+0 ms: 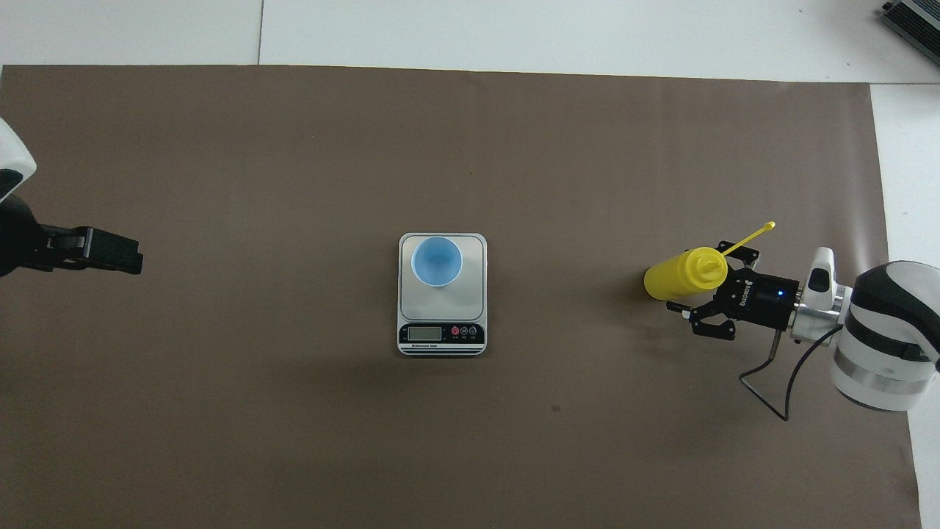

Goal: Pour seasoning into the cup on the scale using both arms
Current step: 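Open the right gripper and move it around the yellow bottle, then grasp the yellow bottle with the right gripper and lift it toward the scale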

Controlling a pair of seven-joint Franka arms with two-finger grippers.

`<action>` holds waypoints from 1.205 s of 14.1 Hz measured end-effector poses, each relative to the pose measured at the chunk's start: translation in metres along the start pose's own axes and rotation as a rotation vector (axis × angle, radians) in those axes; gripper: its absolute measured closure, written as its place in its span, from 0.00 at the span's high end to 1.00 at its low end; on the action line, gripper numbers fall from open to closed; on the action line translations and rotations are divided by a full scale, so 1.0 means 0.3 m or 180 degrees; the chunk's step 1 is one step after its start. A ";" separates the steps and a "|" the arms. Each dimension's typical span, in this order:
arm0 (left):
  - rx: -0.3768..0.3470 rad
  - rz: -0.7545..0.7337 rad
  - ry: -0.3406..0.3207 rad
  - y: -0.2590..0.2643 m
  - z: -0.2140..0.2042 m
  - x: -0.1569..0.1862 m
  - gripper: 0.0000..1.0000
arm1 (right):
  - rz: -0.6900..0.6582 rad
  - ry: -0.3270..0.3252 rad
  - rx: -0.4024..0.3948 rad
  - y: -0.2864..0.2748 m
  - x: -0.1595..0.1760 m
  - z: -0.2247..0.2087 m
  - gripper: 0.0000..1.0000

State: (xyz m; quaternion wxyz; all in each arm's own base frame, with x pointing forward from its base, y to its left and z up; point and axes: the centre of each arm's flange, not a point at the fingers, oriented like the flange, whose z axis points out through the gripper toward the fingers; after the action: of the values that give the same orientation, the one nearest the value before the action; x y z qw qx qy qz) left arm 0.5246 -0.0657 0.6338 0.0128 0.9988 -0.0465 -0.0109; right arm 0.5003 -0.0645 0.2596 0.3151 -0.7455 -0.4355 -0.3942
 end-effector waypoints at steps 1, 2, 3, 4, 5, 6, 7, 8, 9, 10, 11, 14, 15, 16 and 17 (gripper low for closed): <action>0.0005 -0.0007 -0.0005 -0.004 0.002 0.000 1.00 | -0.0002 0.0036 0.0014 -0.002 -0.013 0.016 1.00; 0.0017 -0.0016 -0.0014 -0.010 0.006 0.000 1.00 | -0.0009 0.0052 0.0024 -0.002 -0.021 0.025 1.00; 0.0027 -0.0024 -0.0023 -0.016 0.010 0.000 1.00 | -0.0023 0.0056 0.0035 -0.001 -0.018 0.032 1.00; 0.0031 -0.0029 -0.0027 -0.019 0.011 0.000 1.00 | -0.0042 0.0058 0.0042 0.001 -0.009 0.037 1.00; 0.0034 -0.0030 -0.0029 -0.020 0.013 0.000 1.00 | -0.0065 0.0060 0.0044 0.005 0.002 0.040 0.98; 0.0035 -0.0030 -0.0031 -0.020 0.014 0.000 1.00 | -0.0086 0.0064 0.0042 0.010 0.012 0.041 0.96; 0.0036 -0.0030 -0.0033 -0.020 0.015 0.000 1.00 | -0.0111 0.0069 0.0035 0.017 0.024 0.040 0.87; 0.0036 -0.0030 -0.0033 -0.020 0.015 0.000 1.00 | -0.0138 0.0074 0.0028 0.025 0.037 0.040 0.76; 0.0036 -0.0030 -0.0033 -0.020 0.015 0.000 1.00 | -0.0167 0.0078 0.0029 0.030 0.051 0.043 0.63; 0.0036 -0.0030 -0.0033 -0.020 0.015 0.000 1.00 | -0.0193 0.0079 0.0032 0.034 0.065 0.048 0.62; 0.0036 -0.0030 -0.0033 -0.020 0.015 0.000 1.00 | -0.0210 0.0083 0.0035 0.040 0.082 0.052 0.62; 0.0036 -0.0030 -0.0033 -0.020 0.015 0.000 1.00 | -0.0240 0.0060 0.0043 0.053 0.159 0.064 0.62; 0.0036 -0.0028 -0.0028 -0.019 0.014 0.001 1.00 | -0.0281 -0.0005 0.0031 0.054 0.198 0.070 0.62; 0.0037 -0.0022 -0.0025 -0.016 0.014 0.001 1.00 | -0.0361 -0.0109 0.0035 0.052 0.245 0.072 0.60; 0.0038 -0.0014 -0.0023 -0.011 0.014 0.001 1.00 | -0.0494 -0.0262 0.0055 0.046 0.304 0.077 0.55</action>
State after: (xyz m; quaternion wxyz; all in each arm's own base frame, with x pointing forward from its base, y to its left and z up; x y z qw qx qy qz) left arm 0.5251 -0.0626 0.6295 0.0067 0.9989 -0.0444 -0.0144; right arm 0.5484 -0.0150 0.3251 0.2718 -0.7223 -0.5079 -0.3827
